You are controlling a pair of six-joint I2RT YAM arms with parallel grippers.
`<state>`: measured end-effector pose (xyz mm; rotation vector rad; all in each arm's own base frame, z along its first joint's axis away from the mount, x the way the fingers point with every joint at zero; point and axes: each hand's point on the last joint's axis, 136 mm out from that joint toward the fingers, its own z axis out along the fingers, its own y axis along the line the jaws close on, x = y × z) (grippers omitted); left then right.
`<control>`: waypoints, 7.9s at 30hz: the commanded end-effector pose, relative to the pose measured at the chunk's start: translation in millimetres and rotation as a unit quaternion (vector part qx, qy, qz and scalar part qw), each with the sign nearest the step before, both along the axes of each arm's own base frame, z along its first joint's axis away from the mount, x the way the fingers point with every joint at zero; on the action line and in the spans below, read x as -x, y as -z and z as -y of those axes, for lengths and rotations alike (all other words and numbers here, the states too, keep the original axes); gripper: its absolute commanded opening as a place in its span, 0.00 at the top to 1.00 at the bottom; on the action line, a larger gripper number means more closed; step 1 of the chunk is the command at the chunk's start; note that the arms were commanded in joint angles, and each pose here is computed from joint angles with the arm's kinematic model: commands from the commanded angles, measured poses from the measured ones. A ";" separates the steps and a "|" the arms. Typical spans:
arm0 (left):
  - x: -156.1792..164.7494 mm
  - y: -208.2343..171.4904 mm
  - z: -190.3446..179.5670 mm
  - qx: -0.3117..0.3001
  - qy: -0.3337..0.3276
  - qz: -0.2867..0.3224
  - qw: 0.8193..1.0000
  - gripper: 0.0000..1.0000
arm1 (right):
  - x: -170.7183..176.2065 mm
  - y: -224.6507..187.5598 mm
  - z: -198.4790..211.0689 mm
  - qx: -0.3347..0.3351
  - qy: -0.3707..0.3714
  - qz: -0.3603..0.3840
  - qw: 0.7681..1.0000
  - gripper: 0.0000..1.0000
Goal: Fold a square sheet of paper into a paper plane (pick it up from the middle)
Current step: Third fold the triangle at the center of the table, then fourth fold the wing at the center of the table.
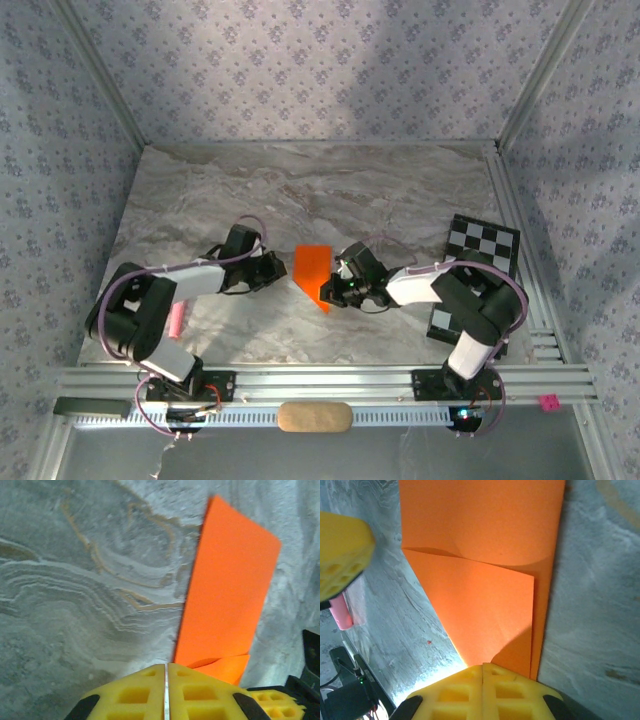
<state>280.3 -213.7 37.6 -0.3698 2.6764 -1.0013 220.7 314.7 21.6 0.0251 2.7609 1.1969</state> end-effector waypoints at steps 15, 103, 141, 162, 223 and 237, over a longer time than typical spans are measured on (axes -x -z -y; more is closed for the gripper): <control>2.5 -36.5 9.1 0.035 0.018 0.029 0.999 0.59 | -28.6 -35.2 39.0 0.051 0.003 0.067 0.996 0.62; -18.8 -25.7 51.9 0.079 -0.093 -0.036 0.992 0.92 | -7.2 -81.5 34.4 0.245 -0.125 0.477 0.835 0.54; -15.5 -41.6 58.0 0.083 -0.069 -0.031 0.994 0.88 | -9.5 -27.2 20.7 0.367 -0.192 0.487 0.769 0.80; -16.3 -41.9 58.2 0.082 -0.069 -0.031 0.994 0.91 | -11.5 -14.7 30.0 0.367 -0.178 0.460 0.789 0.78; -18.2 -60.4 22.5 0.033 -0.096 0.004 0.995 0.45 | -9.9 -9.4 10.5 0.190 -0.182 0.343 0.902 1.00; -11.2 -61.3 3.4 0.026 -0.109 0.009 0.994 0.41 | -11.1 -3.8 9.8 0.145 -0.167 0.250 0.942 1.00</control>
